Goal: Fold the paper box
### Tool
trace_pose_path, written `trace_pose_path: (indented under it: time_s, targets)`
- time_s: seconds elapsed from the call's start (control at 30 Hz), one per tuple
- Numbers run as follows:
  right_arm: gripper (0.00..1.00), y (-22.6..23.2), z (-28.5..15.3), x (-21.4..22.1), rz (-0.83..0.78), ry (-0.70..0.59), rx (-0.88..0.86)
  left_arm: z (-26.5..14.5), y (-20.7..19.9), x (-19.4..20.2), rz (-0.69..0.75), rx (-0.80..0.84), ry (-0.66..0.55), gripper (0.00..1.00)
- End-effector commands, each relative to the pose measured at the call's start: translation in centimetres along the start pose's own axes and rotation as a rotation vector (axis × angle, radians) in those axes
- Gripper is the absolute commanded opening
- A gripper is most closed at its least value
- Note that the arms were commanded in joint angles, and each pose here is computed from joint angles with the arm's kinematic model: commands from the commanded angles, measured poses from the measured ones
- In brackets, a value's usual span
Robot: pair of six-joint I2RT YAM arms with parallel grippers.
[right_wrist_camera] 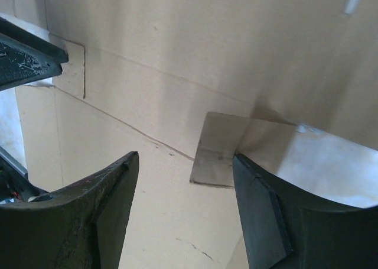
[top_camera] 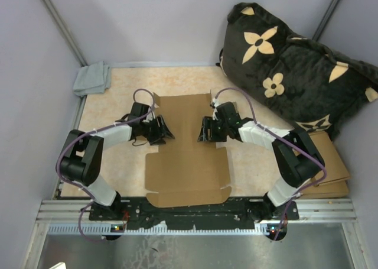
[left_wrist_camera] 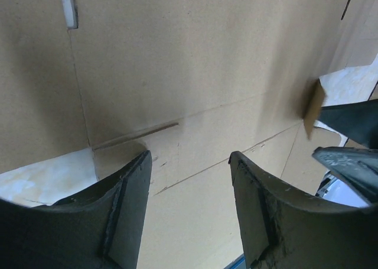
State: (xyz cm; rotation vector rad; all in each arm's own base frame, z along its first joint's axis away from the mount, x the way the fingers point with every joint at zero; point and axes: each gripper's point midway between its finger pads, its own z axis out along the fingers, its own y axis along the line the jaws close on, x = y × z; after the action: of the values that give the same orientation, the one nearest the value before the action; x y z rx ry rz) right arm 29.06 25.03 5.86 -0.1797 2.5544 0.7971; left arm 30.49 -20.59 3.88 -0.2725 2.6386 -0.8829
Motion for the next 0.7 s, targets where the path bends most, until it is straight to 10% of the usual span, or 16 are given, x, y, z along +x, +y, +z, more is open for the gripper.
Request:
trace_pose_path:
  time_s: [0.0,0.37,0.67]
  targets:
    - [0.66,2.0,1.7,-1.1,-0.028,-0.014,-0.038,0.9,-0.7,-0.6,0.009,0.016,-0.005,0.63]
    - [0.66,-1.1,4.4,1.4,0.008,0.096,0.078,1.4,0.4,0.2,0.003,-0.022,0.014,0.62]
    - [0.69,1.1,-1.7,-8.7,-0.125,-0.144,0.234,-2.7,-3.3,-8.7,0.147,-0.147,-0.195,0.67]
